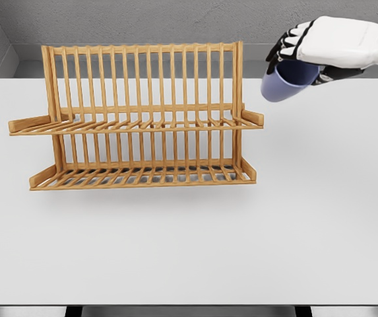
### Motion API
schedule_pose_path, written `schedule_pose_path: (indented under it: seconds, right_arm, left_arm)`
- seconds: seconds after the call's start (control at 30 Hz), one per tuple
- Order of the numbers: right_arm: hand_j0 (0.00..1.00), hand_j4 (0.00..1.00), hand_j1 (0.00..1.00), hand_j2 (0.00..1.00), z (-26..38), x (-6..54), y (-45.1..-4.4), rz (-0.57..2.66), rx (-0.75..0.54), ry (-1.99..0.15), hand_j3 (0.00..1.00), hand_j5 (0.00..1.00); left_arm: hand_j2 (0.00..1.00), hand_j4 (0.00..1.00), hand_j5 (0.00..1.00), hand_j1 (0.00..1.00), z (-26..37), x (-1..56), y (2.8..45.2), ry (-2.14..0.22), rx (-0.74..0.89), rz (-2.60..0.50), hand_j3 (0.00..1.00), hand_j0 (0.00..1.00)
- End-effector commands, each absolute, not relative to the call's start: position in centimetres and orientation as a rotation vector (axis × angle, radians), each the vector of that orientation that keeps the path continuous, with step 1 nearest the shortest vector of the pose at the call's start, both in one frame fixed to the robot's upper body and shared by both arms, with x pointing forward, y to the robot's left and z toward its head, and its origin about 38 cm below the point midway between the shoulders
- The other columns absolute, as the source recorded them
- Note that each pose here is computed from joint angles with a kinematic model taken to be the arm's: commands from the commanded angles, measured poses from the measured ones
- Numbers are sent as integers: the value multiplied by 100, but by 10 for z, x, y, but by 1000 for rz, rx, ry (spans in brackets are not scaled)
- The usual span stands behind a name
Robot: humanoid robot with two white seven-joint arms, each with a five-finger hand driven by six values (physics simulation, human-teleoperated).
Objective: Right arm put cup on second shelf
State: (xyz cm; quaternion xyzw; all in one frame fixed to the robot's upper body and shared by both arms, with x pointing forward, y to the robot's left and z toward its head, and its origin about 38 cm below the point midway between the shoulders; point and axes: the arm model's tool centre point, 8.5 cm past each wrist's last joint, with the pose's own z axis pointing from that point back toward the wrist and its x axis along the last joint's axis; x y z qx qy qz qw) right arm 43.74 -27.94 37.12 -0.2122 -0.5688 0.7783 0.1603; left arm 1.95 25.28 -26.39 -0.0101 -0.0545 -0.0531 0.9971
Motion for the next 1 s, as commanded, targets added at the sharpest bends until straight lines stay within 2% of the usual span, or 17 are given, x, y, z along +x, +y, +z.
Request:
schedule_pose_path:
  seconds: [0.0, 0.33, 0.67, 0.7, 0.73, 0.87, 0.93, 0.97]
  right_arm:
    - [61, 61, 61, 61, 377, 425, -263, 2268, -599, -1671, 61, 61]
    - [61, 61, 61, 61, 383, 401, -218, 2371, -545, -1800, 61, 61]
    - [63, 63, 63, 63, 358, 401, -200, 2422, -445, -1765, 63, 63]
    - [67, 67, 67, 67, 355, 402, -200, 2429, -443, -1754, 67, 67]
    - [100, 100, 100, 100, 355, 402, -201, 2428, -445, -1751, 100, 100]
    - [100, 100, 100, 100, 367, 403, -209, 2402, -500, -1766, 100, 100]
    - [100, 100, 100, 100, 392, 404, -222, 2339, -589, -1820, 100, 100]
    - [100, 100, 100, 100, 413, 403, -238, 2281, -680, -1852, 100, 100]
  left_arm:
    - [100, 100, 100, 100, -264, 19, 253, -109, -20, -106, 100, 100]
    - [100, 100, 100, 100, -264, 19, 253, -109, -20, -106, 100, 100]
    - [100, 100, 100, 100, -264, 19, 253, -109, -20, -106, 100, 100]
    - [100, 100, 100, 100, -264, 19, 253, -109, -20, -106, 100, 100]
    - [100, 100, 100, 100, -264, 19, 253, -109, -20, -106, 100, 100]
    - [100, 100, 100, 100, -264, 19, 253, -109, -20, -106, 100, 100]
    - [100, 100, 100, 100, -264, 19, 253, -109, -20, -106, 100, 100]
    - [100, 100, 100, 100, -264, 19, 253, -109, -20, -106, 100, 100]
